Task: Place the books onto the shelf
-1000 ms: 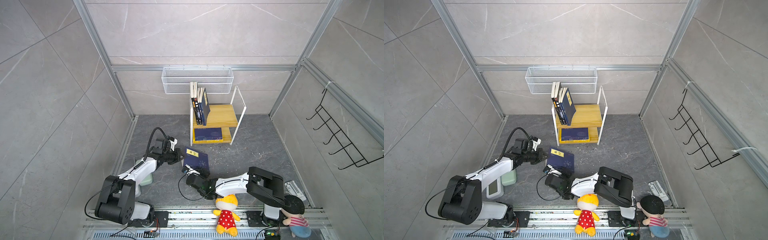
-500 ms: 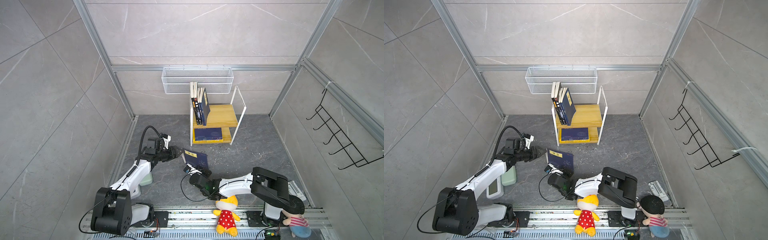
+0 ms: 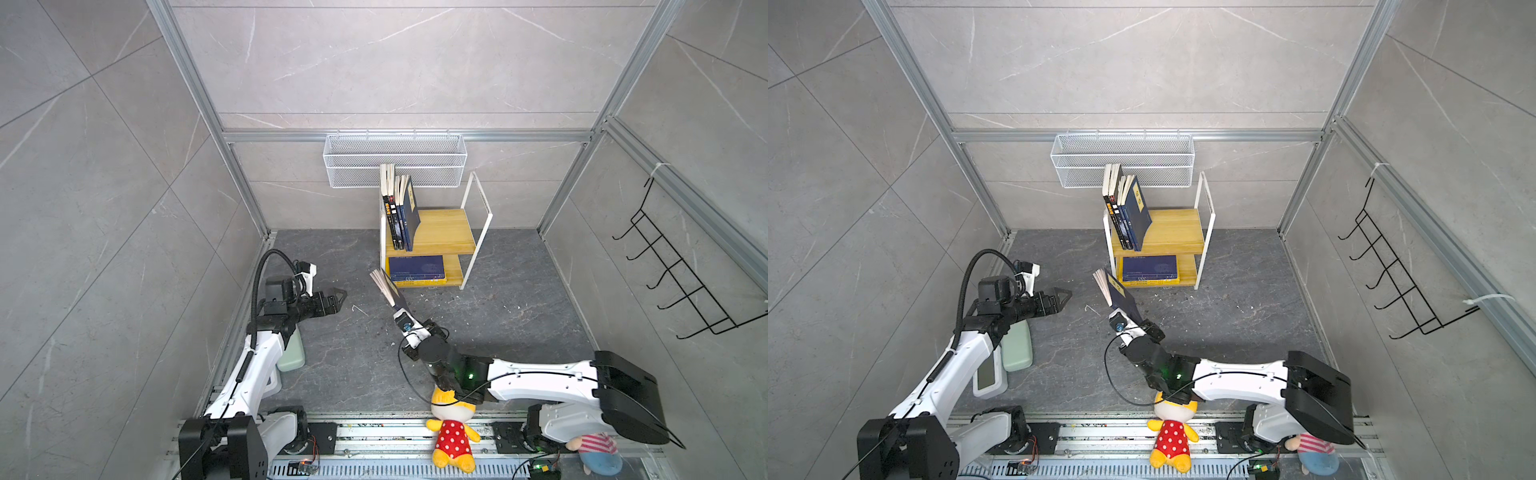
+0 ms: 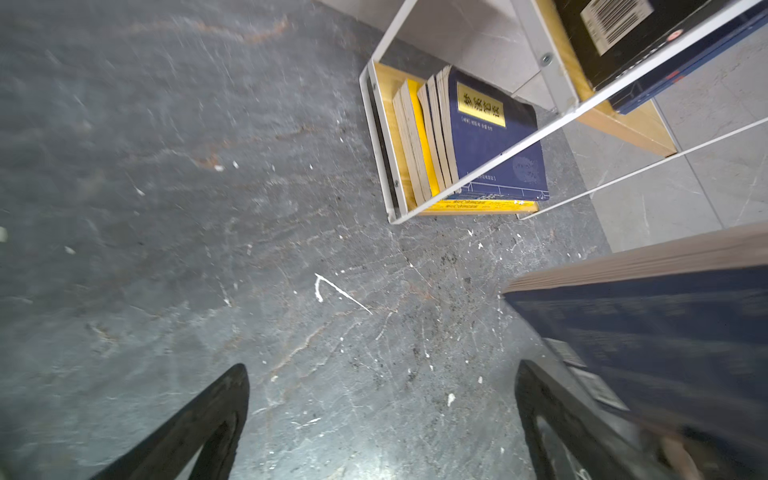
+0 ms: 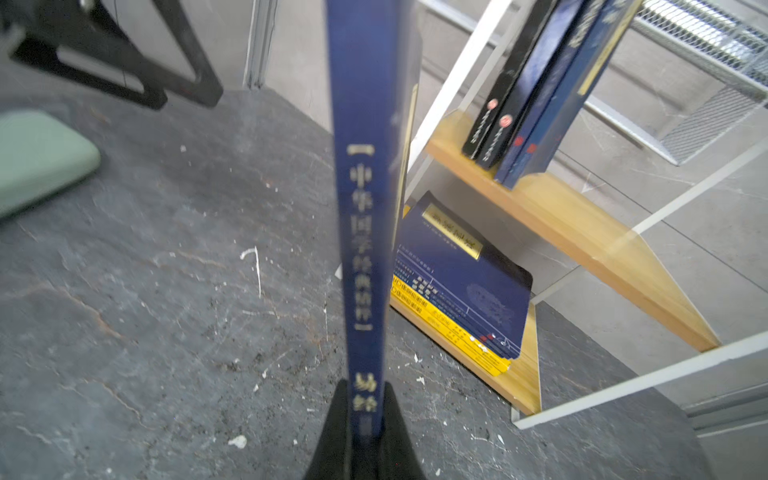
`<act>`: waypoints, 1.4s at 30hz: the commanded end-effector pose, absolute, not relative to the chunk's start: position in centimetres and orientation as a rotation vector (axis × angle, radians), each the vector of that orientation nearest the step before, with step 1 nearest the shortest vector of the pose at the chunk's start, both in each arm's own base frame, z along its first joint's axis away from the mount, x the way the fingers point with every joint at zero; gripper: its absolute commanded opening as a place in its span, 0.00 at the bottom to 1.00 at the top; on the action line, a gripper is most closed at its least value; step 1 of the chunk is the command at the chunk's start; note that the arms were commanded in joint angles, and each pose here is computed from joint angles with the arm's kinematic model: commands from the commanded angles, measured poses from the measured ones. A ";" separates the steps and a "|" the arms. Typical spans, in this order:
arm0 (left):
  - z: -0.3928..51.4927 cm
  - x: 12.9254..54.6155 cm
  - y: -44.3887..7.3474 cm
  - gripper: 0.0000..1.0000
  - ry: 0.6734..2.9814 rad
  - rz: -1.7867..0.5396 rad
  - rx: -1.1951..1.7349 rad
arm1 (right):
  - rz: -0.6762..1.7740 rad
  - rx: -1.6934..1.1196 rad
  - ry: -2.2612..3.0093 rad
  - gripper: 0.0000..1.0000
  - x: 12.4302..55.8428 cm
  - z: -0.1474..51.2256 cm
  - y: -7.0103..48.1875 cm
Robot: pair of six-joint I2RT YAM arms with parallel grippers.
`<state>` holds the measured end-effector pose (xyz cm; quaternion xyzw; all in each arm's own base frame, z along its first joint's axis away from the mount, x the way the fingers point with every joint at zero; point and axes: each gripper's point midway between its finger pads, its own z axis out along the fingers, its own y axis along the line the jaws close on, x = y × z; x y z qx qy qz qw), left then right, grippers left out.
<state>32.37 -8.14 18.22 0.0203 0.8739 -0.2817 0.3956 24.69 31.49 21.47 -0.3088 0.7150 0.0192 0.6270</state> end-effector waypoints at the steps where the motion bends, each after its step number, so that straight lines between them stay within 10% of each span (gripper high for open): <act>1: 18.8 31.9 -7.3 1.00 2.168 -0.644 0.138 | 0.209 -0.551 1.596 0.00 24.7 25.6 30.2; 23: 21.5 31.5 -4.4 1.00 2.066 -0.592 0.067 | 0.175 0.044 1.479 0.00 37.5 39.0 21.2; 42: 21.6 31.3 -4.9 1.00 2.076 -0.595 0.088 | 0.120 0.018 1.699 0.00 47.9 31.4 25.2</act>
